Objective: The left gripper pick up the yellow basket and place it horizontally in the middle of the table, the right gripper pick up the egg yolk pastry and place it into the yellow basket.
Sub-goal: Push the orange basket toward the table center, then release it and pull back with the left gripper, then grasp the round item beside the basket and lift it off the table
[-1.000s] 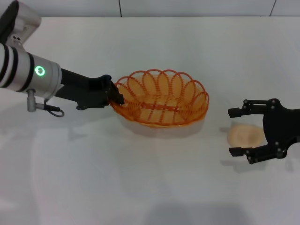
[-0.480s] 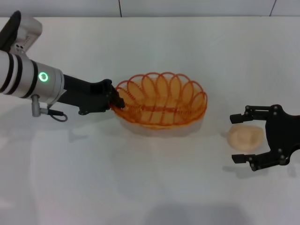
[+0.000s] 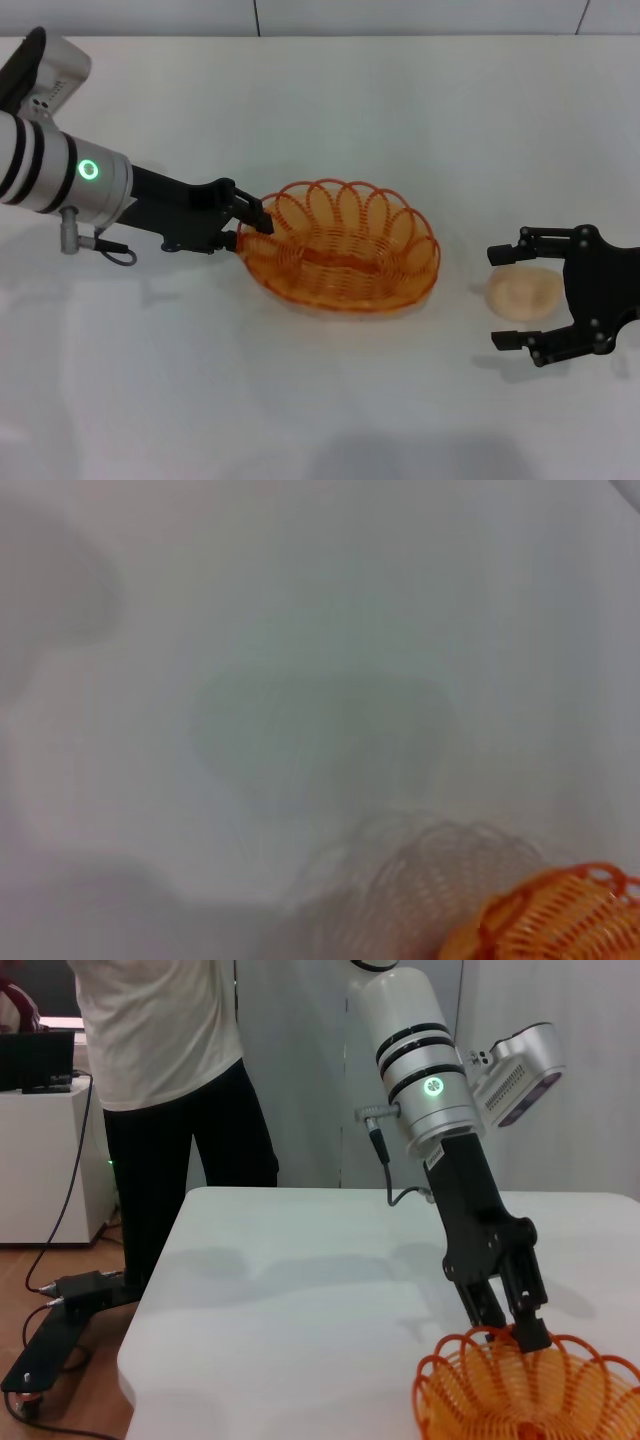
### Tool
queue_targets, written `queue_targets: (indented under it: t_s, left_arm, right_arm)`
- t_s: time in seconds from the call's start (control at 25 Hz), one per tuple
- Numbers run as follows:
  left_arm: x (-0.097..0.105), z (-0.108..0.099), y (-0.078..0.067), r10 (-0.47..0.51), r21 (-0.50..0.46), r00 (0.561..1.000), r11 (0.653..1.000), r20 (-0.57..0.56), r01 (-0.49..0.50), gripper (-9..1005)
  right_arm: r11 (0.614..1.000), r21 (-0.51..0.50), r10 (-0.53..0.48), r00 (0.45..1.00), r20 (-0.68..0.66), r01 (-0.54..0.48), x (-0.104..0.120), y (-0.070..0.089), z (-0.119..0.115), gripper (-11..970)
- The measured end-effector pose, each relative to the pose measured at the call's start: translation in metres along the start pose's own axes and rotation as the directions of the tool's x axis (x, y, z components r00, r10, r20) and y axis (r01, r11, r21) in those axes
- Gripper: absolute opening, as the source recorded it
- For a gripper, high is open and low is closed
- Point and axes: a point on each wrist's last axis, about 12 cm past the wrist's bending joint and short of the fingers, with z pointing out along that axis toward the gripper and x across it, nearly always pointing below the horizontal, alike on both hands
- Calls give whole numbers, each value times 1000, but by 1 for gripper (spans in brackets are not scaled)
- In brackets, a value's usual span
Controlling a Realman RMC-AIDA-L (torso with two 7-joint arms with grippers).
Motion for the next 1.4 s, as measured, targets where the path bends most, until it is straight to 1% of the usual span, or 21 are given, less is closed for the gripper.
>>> queue_targets:
  t_s: [0.12,0.24,0.28,0.32,0.4,0.48,0.6,0.72,0.76,0.88,0.92,1.0,1.04,1.08,1.16,1.24,1.36,1.4]
  left_arm:
    - [-1,-3,-1,12,-3,1000,1000,-8,-12,367]
    - [-5,-9,2,18,-12,1000,1000,1,-17,437]
    - [-5,-9,2,18,-12,1000,1000,1,-17,476]
    - [-7,-15,7,24,-14,1000,1000,7,-24,515]
    - [-8,-19,9,32,-13,999,999,7,-32,594]
    - [-9,-24,9,66,-12,998,998,6,-66,672]
    - [-12,-36,4,152,15,988,988,18,-152,756]
    - [-14,-47,2,245,69,969,967,42,-247,839]
    - [-14,-50,3,278,87,959,956,54,-282,848]
    - [-12,-61,11,382,144,915,906,129,-398,856]
    - [-10,-66,14,432,158,886,875,170,-457,856]
    - [-6,-71,18,531,177,814,800,236,-573,856]
    - [-3,-73,19,597,177,755,740,270,-648,856]
    - [-1,-74,20,627,177,724,708,286,-683,856]
    - [3,-74,22,700,166,642,625,313,-763,856]
    - [6,-75,22,740,167,590,569,324,-805,856]
    - [13,-78,21,798,180,502,468,334,-865,856]
    - [15,-80,23,810,177,480,447,337,-877,856]
  right_arm:
    - [1000,-1,1,1000,2,-1,0,0,0,857]
    - [1000,1,5,1000,2,-5,0,0,0,857]
    - [1000,1,7,1000,2,-7,0,0,0,856]
    - [1000,1,9,1000,2,-9,0,0,0,856]
    - [1000,3,13,1000,2,-13,0,0,0,856]
    - [1000,7,18,1000,4,-18,0,0,-1,856]
    - [999,14,35,999,4,-35,0,-1,-2,856]
    - [998,22,52,999,-1,-52,0,-2,-2,855]
    - [998,24,56,998,-2,-56,0,-3,-3,855]
    - [996,41,82,997,-12,-81,0,-5,-4,855]
    - [995,50,93,996,-18,-92,1,-5,-5,855]
    - [992,67,105,994,-29,-103,2,-5,-8,855]
    - [991,73,111,993,-32,-108,3,-5,-10,855]
    - [990,77,117,993,-34,-114,3,-4,-11,855]
    - [988,86,135,990,-38,-131,4,-4,-12,854]
    - [985,96,151,988,-45,-146,3,-5,-14,854]
    - [983,106,159,986,-54,-153,3,-4,-18,848]
    - [982,110,161,985,-56,-154,3,-4,-19,845]
